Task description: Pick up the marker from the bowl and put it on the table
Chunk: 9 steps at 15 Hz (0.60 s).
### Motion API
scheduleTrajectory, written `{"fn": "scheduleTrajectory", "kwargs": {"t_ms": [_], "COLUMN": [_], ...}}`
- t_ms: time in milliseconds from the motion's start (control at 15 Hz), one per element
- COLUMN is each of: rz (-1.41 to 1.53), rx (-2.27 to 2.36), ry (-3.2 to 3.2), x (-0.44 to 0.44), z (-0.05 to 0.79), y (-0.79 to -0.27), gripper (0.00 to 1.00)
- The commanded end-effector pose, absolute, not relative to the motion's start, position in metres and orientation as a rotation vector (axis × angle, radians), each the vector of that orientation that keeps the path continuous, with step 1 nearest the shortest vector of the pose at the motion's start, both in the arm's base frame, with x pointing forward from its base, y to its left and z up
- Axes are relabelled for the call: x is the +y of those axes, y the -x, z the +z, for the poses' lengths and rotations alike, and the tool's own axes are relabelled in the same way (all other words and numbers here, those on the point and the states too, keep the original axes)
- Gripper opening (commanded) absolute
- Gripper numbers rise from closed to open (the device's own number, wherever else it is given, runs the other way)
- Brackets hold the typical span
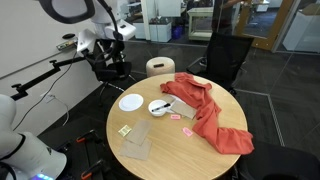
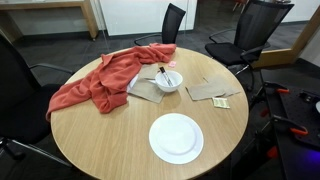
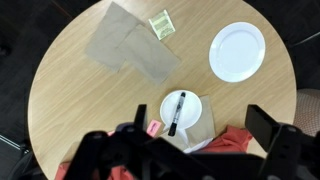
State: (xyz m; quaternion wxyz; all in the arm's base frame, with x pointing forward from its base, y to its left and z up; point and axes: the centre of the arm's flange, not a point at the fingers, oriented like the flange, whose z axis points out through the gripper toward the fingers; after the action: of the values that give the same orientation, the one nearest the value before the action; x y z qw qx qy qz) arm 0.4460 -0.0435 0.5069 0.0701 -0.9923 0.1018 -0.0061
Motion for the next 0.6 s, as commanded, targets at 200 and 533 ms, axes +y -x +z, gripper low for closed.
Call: {"fn": "scheduleTrajectory", "kwargs": {"t_ms": [200,533], "rz": [-0.080,-0.109], "rx": [0.411,0.502], "ry": [2.997,3.025], "x": [-0.022,-0.011], "z": [0.428,0.369], "y": [-0.497,-0.519], "gripper": [1.00,1.00]}}
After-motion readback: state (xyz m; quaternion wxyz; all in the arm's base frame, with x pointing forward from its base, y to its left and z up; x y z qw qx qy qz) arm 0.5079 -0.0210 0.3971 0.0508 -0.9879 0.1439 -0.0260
